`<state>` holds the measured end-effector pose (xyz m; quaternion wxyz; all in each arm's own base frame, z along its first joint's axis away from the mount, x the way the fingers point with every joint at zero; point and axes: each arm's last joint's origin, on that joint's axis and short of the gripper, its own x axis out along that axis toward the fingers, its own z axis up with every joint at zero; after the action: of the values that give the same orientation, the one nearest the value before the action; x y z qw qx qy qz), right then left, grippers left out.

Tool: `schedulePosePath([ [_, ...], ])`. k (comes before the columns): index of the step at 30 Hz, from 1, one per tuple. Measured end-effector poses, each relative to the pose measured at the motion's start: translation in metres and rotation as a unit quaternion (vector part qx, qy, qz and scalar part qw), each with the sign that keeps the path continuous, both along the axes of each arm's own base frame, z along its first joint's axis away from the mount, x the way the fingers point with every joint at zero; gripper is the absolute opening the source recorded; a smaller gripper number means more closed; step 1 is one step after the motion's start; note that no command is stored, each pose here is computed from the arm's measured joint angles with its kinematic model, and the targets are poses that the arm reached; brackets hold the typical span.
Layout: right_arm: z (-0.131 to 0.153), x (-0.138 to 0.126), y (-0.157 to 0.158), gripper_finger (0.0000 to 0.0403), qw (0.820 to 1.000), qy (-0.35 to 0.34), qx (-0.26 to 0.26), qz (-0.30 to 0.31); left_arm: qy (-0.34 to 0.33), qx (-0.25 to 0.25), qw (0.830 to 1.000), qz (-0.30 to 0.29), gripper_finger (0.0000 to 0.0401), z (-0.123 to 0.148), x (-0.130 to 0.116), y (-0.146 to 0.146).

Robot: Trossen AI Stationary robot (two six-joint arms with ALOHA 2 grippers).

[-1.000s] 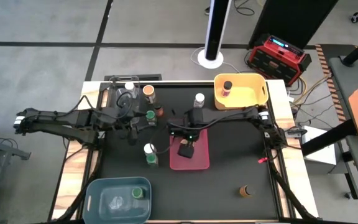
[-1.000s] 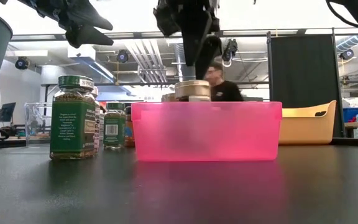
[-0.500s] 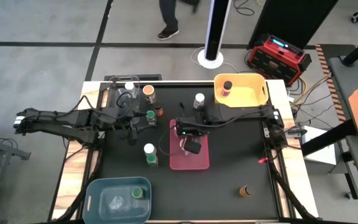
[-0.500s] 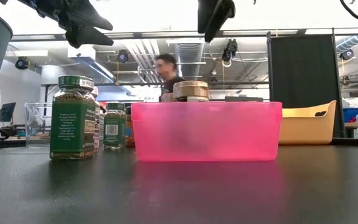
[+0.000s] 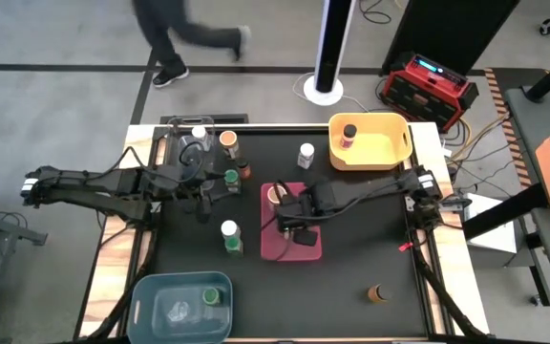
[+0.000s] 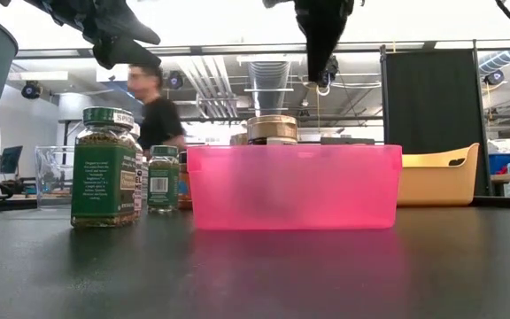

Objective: Sort spices by type
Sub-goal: Put the bottom gold seasoning bottle into the red bin

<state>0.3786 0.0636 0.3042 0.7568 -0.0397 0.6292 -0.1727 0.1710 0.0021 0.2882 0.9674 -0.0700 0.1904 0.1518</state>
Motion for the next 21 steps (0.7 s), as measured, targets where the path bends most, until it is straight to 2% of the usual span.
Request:
schedulePosePath([
  [2,-0.011,-0.005,-0.001,0.0015,1.0,-0.005,0.002,0.0,0.0,0.0,1.0,0.0,0.0276,0.0,0.0,0.0],
  [5,-0.026,-0.013,-0.002,0.001,0.998,-0.054,0.025,0.002,0.005,0.0,1.0,0.0,0.0276,-0.001,0.0,0.0],
  [7,-0.037,-0.019,-0.003,0.0009,0.995,-0.09,0.048,0.0,0.005,0.0,1.0,0.0,0.0276,-0.001,0.0,0.0],
  [14,-0.072,-0.03,-0.005,0.0009,0.977,-0.197,0.073,-0.027,0.007,0.0,1.0,0.0,0.0276,-0.002,0.0,0.0],
  [21,-0.1,-0.027,-0.005,0.0009,0.975,-0.203,0.079,-0.042,0.009,0.0,1.0,0.0,0.0276,-0.002,0.001,0.0],
])
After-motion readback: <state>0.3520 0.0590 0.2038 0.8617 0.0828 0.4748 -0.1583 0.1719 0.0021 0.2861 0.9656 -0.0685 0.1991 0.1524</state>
